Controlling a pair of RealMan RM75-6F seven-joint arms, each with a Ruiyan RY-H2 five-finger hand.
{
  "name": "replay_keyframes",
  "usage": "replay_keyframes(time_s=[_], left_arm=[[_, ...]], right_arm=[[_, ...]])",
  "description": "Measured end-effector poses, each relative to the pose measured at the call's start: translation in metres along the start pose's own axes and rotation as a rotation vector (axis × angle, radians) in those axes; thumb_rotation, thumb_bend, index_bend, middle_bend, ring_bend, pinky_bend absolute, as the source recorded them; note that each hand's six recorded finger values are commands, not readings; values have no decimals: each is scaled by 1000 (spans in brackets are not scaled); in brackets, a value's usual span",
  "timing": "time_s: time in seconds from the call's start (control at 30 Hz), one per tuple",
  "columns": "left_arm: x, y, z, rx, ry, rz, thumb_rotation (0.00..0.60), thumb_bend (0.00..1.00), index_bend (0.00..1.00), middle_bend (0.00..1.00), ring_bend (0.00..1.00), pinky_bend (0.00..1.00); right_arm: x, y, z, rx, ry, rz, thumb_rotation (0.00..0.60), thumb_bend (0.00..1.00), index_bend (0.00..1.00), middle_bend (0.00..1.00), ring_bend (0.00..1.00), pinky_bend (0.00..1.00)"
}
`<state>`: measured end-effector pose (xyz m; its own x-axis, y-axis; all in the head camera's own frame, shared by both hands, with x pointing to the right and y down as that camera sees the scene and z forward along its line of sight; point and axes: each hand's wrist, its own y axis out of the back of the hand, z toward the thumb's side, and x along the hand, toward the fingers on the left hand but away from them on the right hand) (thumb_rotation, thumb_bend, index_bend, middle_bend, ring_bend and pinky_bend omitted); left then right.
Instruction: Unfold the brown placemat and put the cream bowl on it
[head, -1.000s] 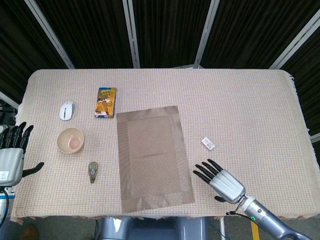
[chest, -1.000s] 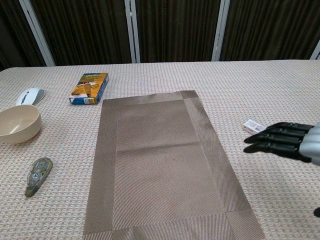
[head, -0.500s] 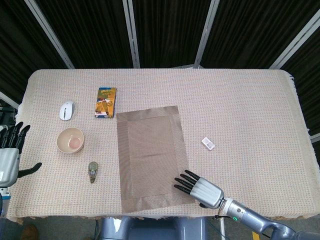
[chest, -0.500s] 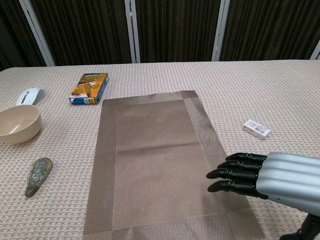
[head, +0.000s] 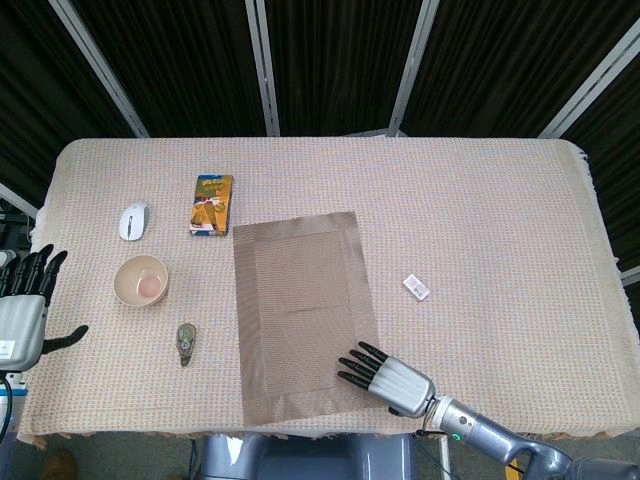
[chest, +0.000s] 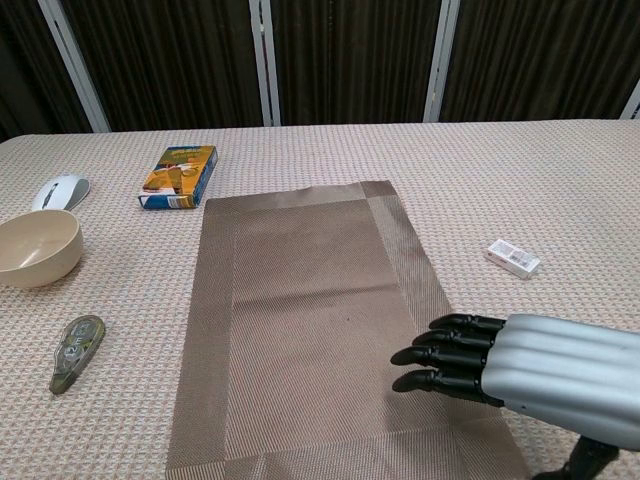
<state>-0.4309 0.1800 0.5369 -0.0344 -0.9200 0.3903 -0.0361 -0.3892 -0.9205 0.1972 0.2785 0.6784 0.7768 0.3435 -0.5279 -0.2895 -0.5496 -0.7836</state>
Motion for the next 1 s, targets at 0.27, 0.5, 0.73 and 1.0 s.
replay_keyframes(time_s=[0.27,0.5,0.73,1.0], left_arm=[[1,-2,0,3,0,-8,600,0,0,0,0,0],[3,-3,-1,5,2,-13,600,0,0,0,0,0],[4,-5,-1,10,2,-19,600,0,0,0,0,0],[3,-6,-1,13,2,-22,600,0,0,0,0,0]], right_arm=[[-10,7,5,-10,5,-14,600,0,89,0,0,0],[-20,13,10,-4,6,-32,600,0,89,0,0,0],[-25,26,6,4,-5,-64,600,166,246,0,0,0],[-25,28,3,-3,-12,-86,600,494,522,0,0,0]])
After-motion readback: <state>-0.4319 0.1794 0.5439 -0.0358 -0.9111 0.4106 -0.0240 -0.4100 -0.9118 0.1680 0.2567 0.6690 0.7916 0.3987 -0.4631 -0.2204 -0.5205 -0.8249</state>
